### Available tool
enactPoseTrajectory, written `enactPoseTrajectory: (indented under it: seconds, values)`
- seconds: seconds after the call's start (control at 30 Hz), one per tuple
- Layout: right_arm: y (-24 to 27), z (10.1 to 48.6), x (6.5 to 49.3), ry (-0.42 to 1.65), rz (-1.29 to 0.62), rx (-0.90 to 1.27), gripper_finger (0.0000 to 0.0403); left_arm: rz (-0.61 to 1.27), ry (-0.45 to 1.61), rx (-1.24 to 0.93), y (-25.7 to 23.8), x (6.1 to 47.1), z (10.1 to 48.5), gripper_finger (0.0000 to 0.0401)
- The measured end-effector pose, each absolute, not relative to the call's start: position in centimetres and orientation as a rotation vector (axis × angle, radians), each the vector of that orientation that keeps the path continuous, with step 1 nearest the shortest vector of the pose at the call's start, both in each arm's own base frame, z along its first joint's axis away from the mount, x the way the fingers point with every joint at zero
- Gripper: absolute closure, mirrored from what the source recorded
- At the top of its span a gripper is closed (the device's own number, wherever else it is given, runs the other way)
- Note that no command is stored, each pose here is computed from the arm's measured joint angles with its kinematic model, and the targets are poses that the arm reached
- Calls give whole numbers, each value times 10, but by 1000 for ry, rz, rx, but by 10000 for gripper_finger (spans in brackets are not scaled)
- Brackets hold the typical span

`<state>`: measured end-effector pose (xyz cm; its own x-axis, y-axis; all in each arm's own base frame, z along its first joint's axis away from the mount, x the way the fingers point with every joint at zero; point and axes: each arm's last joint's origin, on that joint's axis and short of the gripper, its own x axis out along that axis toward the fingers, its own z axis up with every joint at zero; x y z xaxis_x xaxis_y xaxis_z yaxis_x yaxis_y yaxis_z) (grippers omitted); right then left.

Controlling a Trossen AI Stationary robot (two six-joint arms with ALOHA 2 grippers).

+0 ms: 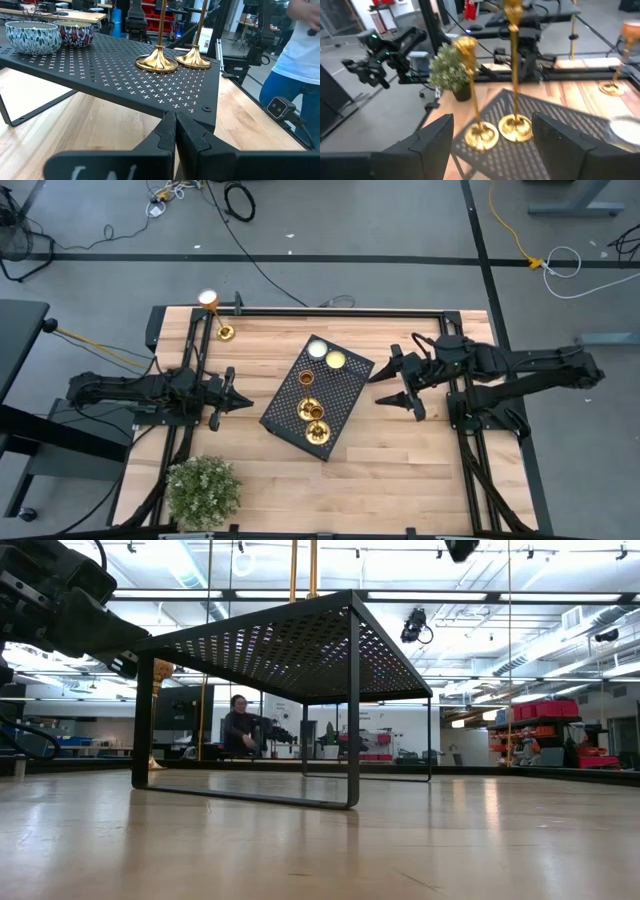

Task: Stock candles on shelf
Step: Adjust the scented candles on the shelf

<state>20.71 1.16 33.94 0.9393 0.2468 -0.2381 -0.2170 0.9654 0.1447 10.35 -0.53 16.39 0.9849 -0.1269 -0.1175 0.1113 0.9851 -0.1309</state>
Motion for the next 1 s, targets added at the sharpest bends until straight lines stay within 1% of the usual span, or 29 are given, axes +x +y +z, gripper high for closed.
enactPoseTrajectory:
  seconds: [0.27,0.43,0.87,1.0]
  values:
    - [-2,305,195,307,165,129,135,-120,126,-124,-5,103,164,387]
    - [-5,290,185,321,109,178,135,-119,125,-124,-5,103,164,387]
    - [-5,256,160,339,101,183,135,-120,126,-124,-5,103,164,387]
    - [-5,247,154,317,103,182,135,-120,125,-124,-5,103,164,387]
